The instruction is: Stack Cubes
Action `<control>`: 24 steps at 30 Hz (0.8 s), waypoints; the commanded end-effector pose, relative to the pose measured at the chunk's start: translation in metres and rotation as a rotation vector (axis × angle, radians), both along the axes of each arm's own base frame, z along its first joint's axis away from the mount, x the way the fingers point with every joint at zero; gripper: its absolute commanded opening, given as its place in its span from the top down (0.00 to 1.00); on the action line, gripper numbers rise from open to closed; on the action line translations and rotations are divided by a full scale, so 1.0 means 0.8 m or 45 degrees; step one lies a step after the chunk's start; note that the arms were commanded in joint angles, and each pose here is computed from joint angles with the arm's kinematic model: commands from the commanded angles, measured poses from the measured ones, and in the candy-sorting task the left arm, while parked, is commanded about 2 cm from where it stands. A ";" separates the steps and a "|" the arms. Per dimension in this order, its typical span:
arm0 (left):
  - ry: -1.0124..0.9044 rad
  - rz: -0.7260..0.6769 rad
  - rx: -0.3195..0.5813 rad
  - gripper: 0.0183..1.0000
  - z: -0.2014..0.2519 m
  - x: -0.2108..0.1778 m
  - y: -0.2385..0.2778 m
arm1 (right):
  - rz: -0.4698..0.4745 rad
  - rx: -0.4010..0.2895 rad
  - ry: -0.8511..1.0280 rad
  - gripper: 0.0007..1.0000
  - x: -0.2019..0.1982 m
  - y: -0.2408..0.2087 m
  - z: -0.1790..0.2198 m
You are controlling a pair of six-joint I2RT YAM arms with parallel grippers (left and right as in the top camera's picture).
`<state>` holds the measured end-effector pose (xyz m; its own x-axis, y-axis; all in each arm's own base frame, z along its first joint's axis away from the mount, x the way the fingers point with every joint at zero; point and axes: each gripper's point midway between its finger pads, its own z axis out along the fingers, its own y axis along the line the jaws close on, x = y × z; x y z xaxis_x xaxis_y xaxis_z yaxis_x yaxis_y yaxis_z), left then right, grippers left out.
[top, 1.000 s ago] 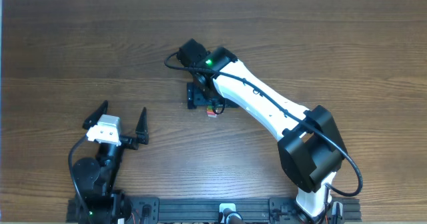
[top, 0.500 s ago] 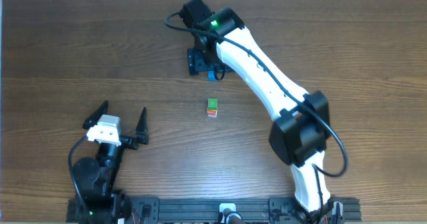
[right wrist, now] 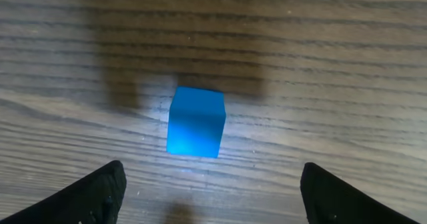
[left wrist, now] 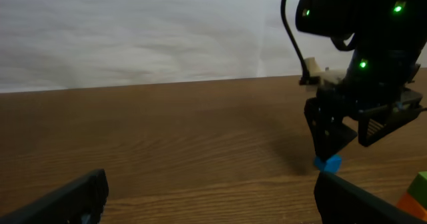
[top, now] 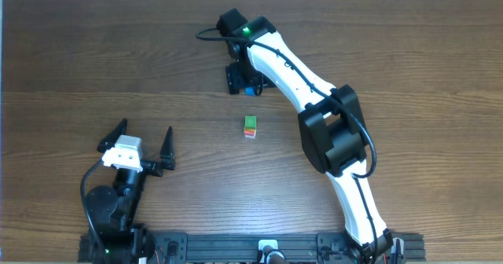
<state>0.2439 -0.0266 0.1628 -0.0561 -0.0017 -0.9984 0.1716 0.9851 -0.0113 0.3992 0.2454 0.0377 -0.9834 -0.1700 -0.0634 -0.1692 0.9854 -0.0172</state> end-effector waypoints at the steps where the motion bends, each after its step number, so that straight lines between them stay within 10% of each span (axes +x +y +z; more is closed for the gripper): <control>1: 0.001 0.009 0.014 0.00 -0.003 0.000 0.002 | 0.024 0.001 0.019 0.18 0.002 0.001 -0.012; 24: 0.001 0.009 0.014 0.00 -0.003 0.000 0.002 | -0.137 -0.043 0.003 0.28 0.011 -0.004 -0.039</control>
